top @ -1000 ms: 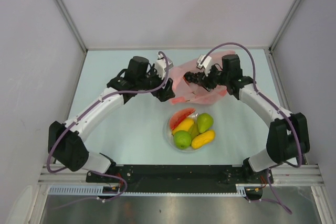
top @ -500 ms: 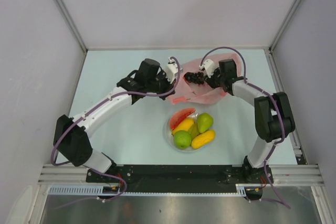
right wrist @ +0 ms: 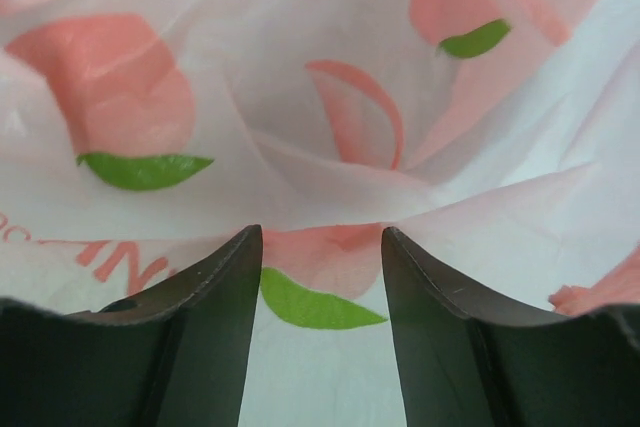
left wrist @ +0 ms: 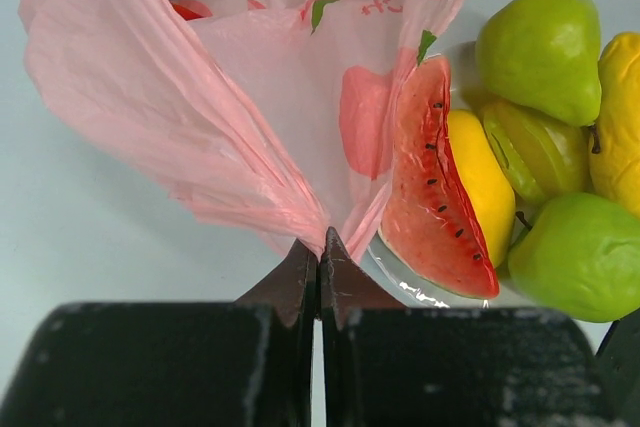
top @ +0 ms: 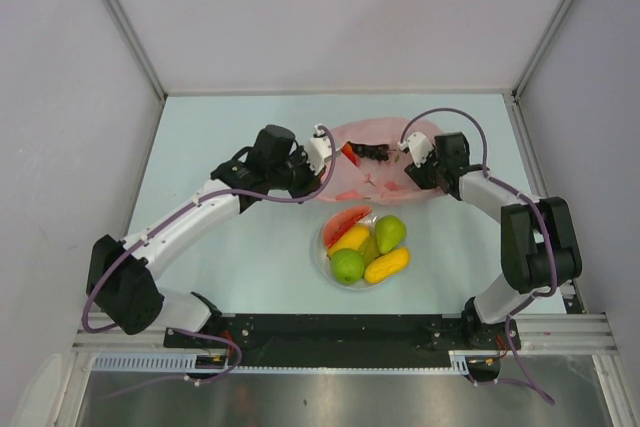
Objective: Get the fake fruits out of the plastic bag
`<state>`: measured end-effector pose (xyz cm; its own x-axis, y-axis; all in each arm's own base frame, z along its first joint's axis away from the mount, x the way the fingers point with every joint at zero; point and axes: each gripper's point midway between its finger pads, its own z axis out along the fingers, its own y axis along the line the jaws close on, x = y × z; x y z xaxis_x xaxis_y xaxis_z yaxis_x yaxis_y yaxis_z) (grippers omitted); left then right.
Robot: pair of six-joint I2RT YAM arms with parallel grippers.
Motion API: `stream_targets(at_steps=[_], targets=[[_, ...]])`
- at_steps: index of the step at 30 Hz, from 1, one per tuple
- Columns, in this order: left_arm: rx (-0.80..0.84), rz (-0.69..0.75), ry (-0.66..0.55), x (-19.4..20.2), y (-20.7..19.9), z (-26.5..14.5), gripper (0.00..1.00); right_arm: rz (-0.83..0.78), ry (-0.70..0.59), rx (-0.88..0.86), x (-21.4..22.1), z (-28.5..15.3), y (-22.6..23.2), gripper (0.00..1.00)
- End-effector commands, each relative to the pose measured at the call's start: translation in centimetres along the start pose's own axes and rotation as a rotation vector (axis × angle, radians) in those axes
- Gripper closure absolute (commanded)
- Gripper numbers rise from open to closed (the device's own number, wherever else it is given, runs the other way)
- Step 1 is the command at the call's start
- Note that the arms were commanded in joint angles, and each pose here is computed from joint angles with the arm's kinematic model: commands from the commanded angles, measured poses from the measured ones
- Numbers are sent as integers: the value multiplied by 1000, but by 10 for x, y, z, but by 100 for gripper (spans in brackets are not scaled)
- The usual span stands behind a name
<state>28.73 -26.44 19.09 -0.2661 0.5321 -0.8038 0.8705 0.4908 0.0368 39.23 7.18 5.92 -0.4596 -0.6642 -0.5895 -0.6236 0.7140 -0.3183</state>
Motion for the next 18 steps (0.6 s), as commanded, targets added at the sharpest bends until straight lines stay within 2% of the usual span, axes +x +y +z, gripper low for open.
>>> stream_targets(at_steps=[1,11,15,18], targets=[[-16,35,-36,-10,3,-5,100,44,-214,64,-74,-6,-35,47],[-19,80,16,1,3,-12,100,-2,-299,-73,-119,37,-30,57],[-48,99,53,11,9,-12,100,59,-399,-259,-160,31,6,59],[-32,93,75,12,6,-19,100,64,-428,-294,-188,35,31,57]])
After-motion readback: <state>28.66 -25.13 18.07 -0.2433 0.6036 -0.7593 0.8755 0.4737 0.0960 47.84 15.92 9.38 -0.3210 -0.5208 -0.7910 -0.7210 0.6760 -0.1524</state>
